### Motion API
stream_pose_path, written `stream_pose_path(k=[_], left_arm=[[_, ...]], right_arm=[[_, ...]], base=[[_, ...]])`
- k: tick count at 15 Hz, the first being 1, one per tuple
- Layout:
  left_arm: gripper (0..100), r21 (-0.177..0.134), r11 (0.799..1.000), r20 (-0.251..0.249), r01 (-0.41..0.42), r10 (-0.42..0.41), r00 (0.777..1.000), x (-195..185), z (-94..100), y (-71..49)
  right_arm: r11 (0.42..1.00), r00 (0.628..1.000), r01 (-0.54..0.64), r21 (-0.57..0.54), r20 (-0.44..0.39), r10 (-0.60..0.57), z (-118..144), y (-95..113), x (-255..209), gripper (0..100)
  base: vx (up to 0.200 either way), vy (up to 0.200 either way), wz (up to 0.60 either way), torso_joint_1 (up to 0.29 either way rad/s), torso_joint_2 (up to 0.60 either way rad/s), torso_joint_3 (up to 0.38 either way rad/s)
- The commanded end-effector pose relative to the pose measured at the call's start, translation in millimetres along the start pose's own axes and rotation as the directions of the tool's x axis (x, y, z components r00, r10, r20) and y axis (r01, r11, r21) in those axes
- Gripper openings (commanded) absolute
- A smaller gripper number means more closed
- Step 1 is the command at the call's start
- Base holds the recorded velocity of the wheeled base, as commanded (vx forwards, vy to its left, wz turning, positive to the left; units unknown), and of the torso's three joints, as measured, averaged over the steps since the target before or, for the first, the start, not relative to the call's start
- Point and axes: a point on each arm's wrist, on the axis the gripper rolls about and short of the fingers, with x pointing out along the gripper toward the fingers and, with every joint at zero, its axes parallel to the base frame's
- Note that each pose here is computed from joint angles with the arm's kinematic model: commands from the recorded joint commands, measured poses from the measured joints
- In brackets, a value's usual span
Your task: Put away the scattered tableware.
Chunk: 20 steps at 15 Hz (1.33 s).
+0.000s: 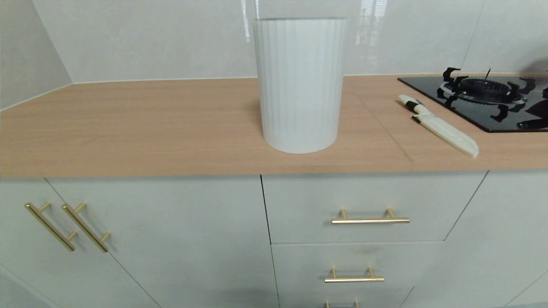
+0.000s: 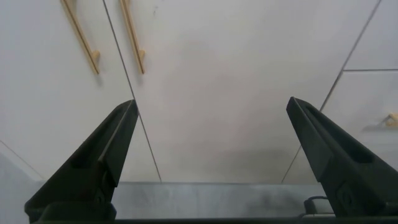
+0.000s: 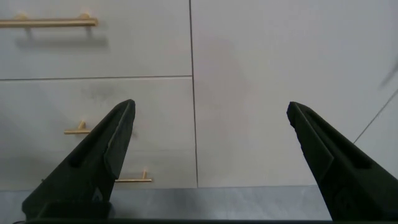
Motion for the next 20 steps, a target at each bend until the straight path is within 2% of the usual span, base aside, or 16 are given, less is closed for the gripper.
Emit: stream_pose_path(k=[1, 3, 20], left_arm=[[100, 0.000, 1.000, 0.000, -0.001, 0.001, 1.000, 0.0, 0.0, 0.0], [100, 0.000, 1.000, 0.000, -0.001, 0.001, 1.000, 0.0, 0.0, 0.0], [100, 0.000, 1.000, 0.000, -0.001, 0.001, 1.000, 0.0, 0.0, 0.0]], right_arm=[[1.000, 1.000, -0.001, 0.000, -0.001, 0.001, 0.1, 0.0, 0.1, 100], [1.000, 1.000, -0.001, 0.000, -0.001, 0.001, 0.1, 0.0, 0.1, 100], [1.000, 1.000, -0.001, 0.000, -0.001, 0.001, 0.1, 0.0, 0.1, 100]], base=[[0.000, 0.000, 0.00, 0.036, -0.55, -0.271], [0.000, 0.000, 0.00, 0.097, -0.50, -0.273], [0.000, 0.000, 0.00, 0.236, -0.49, -0.273]])
